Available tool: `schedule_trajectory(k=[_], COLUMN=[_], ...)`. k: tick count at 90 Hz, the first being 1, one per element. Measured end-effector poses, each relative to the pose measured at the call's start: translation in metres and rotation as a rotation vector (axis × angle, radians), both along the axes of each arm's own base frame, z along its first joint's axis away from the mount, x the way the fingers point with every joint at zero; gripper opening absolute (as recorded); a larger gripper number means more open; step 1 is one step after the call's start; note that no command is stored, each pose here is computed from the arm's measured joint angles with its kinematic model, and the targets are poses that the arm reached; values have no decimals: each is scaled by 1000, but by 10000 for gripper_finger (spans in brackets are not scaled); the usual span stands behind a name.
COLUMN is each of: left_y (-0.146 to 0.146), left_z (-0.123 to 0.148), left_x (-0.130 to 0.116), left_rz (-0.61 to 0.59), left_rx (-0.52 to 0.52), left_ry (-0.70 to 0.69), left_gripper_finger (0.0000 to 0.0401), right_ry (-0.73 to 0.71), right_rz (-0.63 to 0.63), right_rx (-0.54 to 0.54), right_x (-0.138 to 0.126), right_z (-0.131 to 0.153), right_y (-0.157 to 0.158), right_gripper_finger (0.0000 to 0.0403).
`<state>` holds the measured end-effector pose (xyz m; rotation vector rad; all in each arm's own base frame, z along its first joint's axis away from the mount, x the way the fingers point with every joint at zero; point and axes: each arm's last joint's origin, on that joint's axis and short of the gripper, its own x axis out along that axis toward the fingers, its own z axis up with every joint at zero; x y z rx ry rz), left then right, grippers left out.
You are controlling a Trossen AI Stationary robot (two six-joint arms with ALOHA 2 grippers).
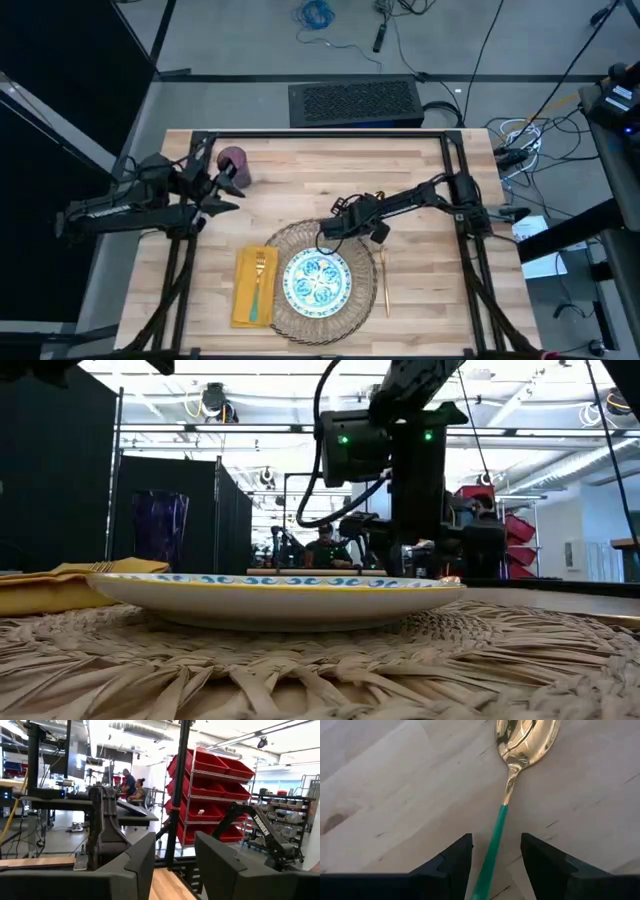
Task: Set table place
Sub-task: Put the green spoon to the right of the gold knife
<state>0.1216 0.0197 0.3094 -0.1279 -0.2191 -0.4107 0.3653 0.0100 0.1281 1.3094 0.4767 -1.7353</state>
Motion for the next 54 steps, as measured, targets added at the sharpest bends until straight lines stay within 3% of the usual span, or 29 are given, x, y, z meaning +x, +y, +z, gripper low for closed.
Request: schedule_trajectory(k=[13, 40, 54], left_y=[0, 0, 0], left_z=[0, 0, 0], left_x=[0, 0, -1], left_rz=[0, 0, 0], left_rx=[1, 1, 2], left_ry=[-1, -2, -5], left_gripper_finger=[121, 121, 121], right_ry=[5, 28, 35], right_rz=[-12, -13, -4], right_rx=[15, 18, 14], right_x=[0, -2, -2], right_z=[0, -2, -2], right_y=[-4, -5, -5], right_gripper_finger=[136, 32, 6])
